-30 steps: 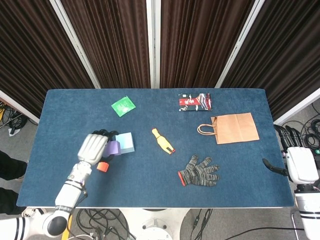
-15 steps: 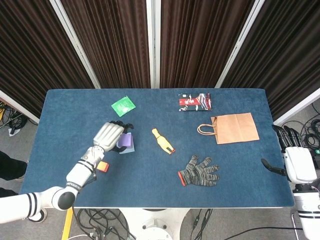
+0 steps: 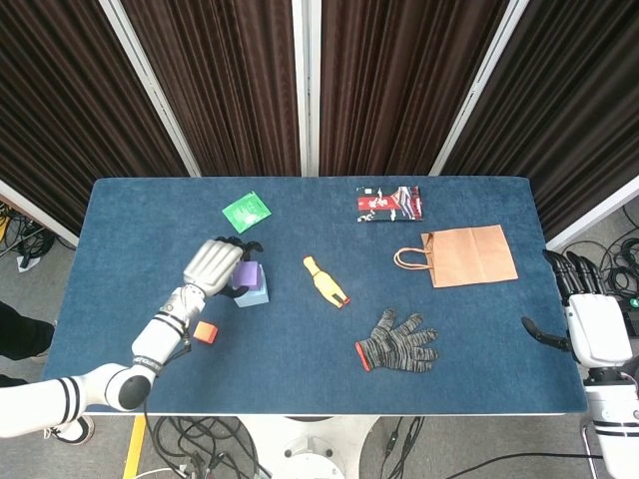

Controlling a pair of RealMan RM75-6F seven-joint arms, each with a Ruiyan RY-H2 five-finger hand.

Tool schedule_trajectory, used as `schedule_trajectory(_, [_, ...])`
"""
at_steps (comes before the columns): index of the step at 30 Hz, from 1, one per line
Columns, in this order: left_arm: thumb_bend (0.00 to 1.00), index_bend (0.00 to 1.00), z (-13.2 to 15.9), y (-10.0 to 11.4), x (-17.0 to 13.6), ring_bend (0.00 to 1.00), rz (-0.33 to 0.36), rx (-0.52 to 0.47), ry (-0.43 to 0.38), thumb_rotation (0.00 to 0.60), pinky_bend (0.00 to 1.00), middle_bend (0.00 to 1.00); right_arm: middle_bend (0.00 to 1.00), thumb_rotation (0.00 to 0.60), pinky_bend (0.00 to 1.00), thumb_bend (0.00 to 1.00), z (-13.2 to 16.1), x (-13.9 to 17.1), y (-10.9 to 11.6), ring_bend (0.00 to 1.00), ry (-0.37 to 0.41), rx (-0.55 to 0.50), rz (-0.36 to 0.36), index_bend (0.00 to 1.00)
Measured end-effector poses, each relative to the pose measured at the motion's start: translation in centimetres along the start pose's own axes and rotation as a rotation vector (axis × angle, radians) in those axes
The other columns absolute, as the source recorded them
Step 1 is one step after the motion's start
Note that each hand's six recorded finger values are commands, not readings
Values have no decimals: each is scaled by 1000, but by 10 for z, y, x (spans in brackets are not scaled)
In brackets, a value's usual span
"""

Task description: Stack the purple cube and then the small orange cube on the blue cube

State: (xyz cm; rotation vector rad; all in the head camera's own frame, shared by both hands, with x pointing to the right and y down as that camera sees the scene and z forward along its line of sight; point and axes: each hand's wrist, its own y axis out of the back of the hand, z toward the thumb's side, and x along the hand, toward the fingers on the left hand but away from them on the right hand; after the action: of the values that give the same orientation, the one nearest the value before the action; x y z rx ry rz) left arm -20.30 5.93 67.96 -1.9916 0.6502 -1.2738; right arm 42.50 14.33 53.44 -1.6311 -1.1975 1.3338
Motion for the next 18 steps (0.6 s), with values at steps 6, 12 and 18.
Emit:
schedule_trajectory(6, [308,324,0,-6,4,296,3,-2,35,600,323,565,98,600,0,121,-1,-1,1,0,-1,-4,-1,0])
schedule_trajectory(12, [308,324,-2,-8,6,296,6,8,64,600,322,565,98,600,0,121,0,-1,0,0,1,-3,3,0])
schedule_trajectory(18, [308,324,0,-6,5,296,10,8,76,600,321,565,98,600,0,122,0,-2,0,0,-2,-2,5,0])
